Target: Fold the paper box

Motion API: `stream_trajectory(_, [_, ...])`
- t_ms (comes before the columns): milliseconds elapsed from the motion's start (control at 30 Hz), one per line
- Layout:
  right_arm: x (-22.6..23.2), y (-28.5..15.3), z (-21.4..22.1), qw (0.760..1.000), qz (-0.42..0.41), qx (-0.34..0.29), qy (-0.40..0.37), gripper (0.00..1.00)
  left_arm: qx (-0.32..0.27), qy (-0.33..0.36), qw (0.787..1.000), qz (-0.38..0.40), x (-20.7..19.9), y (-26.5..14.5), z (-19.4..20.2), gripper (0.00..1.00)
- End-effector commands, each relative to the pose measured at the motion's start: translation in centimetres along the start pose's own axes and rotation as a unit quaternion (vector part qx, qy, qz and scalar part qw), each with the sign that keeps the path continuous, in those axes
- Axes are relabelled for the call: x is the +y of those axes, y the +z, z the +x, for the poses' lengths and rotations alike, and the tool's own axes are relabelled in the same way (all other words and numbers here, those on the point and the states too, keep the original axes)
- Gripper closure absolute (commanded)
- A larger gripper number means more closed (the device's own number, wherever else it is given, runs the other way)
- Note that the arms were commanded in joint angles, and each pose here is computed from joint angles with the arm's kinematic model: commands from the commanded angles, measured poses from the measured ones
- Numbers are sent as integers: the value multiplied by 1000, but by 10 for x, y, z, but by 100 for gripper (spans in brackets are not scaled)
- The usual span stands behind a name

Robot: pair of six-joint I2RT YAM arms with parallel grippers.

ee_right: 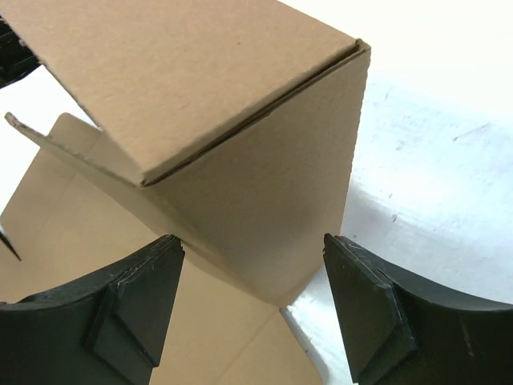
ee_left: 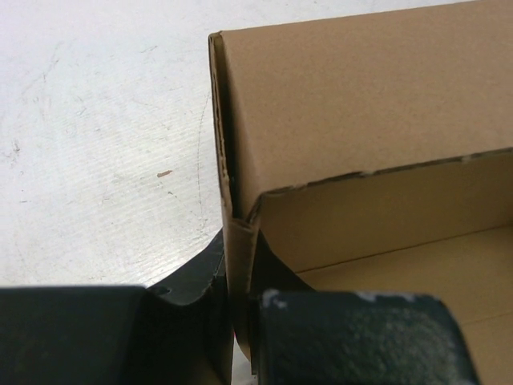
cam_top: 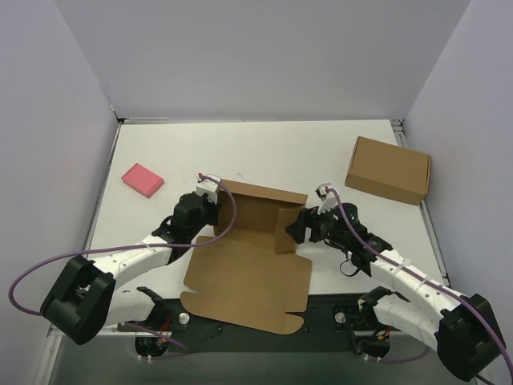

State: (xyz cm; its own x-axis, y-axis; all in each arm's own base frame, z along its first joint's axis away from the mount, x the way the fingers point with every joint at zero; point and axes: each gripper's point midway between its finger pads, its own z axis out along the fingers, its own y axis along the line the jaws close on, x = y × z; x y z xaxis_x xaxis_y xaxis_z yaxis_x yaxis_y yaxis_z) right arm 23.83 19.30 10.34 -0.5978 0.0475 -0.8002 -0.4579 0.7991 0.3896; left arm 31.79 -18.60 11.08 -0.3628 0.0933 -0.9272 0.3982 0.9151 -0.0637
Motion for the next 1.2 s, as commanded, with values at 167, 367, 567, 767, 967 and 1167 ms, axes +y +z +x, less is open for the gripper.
stream_trajectory(167, [-25, 12, -38, 991, 53, -100, -69, 29, -32, -2, 995, 90, -37, -2, -21, 100])
stream_trajectory(367, [-19, 18, -43, 987, 25, -131, -90, 29, -29, -2, 995, 91, -37, 0, -21, 100])
stream_trajectory(567, [-18, 29, -39, 988, 19, -117, -100, 29, -28, -2, 995, 99, -40, 0, -21, 100])
stream_trajectory(767, [-30, 34, -46, 987, 53, -125, -80, 30, -27, 0, 995, 101, -43, 0, -20, 100])
stream_trajectory(967, [-50, 34, -42, 985, 113, -118, -50, 33, -33, 1, 996, 77, -42, 1, -23, 100])
stream_trajectory(1167, [-70, 27, -39, 978, 170, -115, -45, 45, -41, 9, 996, 75, -50, 0, -26, 100])
